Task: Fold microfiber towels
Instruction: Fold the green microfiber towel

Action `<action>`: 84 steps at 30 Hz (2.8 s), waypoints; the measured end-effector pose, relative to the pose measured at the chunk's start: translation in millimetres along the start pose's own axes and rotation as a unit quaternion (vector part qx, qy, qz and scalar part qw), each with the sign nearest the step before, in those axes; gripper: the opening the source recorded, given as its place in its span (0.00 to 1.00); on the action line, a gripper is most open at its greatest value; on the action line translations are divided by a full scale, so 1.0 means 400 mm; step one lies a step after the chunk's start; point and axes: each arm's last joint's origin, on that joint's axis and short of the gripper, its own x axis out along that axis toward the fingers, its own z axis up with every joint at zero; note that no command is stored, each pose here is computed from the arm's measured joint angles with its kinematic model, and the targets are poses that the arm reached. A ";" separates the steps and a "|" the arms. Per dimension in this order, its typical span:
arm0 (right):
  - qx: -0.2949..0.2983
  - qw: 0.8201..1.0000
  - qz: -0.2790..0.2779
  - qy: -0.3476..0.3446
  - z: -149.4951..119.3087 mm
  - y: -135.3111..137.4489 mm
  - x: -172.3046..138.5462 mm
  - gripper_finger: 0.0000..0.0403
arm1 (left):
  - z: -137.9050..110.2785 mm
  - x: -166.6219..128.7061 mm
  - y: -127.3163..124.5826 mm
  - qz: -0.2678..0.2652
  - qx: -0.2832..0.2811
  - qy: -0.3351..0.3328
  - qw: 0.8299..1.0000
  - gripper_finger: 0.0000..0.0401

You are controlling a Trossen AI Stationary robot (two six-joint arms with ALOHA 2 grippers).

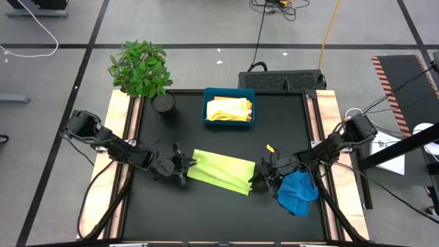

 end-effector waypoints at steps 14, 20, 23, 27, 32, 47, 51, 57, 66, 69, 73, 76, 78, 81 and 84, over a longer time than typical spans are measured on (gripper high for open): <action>-0.005 1.000 -0.012 -0.008 0.002 0.001 0.000 0.36 | -0.011 -0.020 -0.049 -0.156 -0.056 0.035 0.985 0.19; -0.015 0.998 -0.049 -0.021 0.004 -0.005 0.000 0.35 | -0.007 -0.029 -0.057 -0.114 -0.053 0.012 0.992 0.19; -0.025 0.997 -0.067 -0.026 0.006 -0.012 -0.001 0.35 | 0.012 -0.023 -0.041 -0.046 -0.044 -0.032 0.997 0.19; -0.033 0.996 -0.074 -0.037 0.026 -0.021 0.008 0.35 | 0.030 0.000 -0.003 -0.015 -0.044 -0.041 0.998 0.19; -0.058 0.994 -0.096 -0.008 0.051 -0.035 0.042 0.35 | 0.060 0.044 0.041 -0.027 -0.048 -0.032 0.998 0.19; -0.033 0.988 -0.145 0.044 0.028 -0.103 0.100 0.35 | 0.111 0.240 0.006 -0.073 0.007 0.083 0.994 0.19; -0.029 0.987 -0.148 0.053 0.023 -0.106 0.100 0.35 | 0.117 0.244 -0.006 -0.116 0.011 0.096 0.989 0.19; -0.016 0.986 -0.156 0.060 0.020 -0.112 0.098 0.35 | 0.115 0.227 -0.038 -0.171 0.013 0.106 0.979 0.19; 0.004 0.984 -0.171 0.055 0.025 -0.133 0.093 0.35 | 0.109 0.199 -0.098 -0.209 0.000 0.118 0.971 0.19; 0.018 0.983 -0.177 0.052 0.027 -0.141 0.092 0.35 | 0.115 0.191 -0.118 -0.220 0.000 0.116 0.969 0.19; 0.028 0.981 -0.185 0.050 0.028 -0.149 0.089 0.35 | 0.136 0.181 -0.150 -0.249 0.005 0.106 0.963 0.19; 0.028 0.981 -0.186 0.050 0.029 -0.151 0.089 0.35 | 0.155 0.174 -0.170 -0.261 0.008 0.093 0.961 0.19; 0.028 0.981 -0.186 0.050 0.029 -0.151 0.089 0.35 | 0.163 0.170 -0.181 -0.266 0.010 0.088 0.960 0.19; 0.028 0.981 -0.186 0.050 0.029 -0.151 0.089 0.35 | 0.172 0.164 -0.196 -0.274 0.015 0.082 0.958 0.19; 0.025 0.981 -0.185 0.050 0.029 -0.151 0.089 0.35 | 0.174 0.162 -0.199 -0.272 0.024 0.079 0.959 0.19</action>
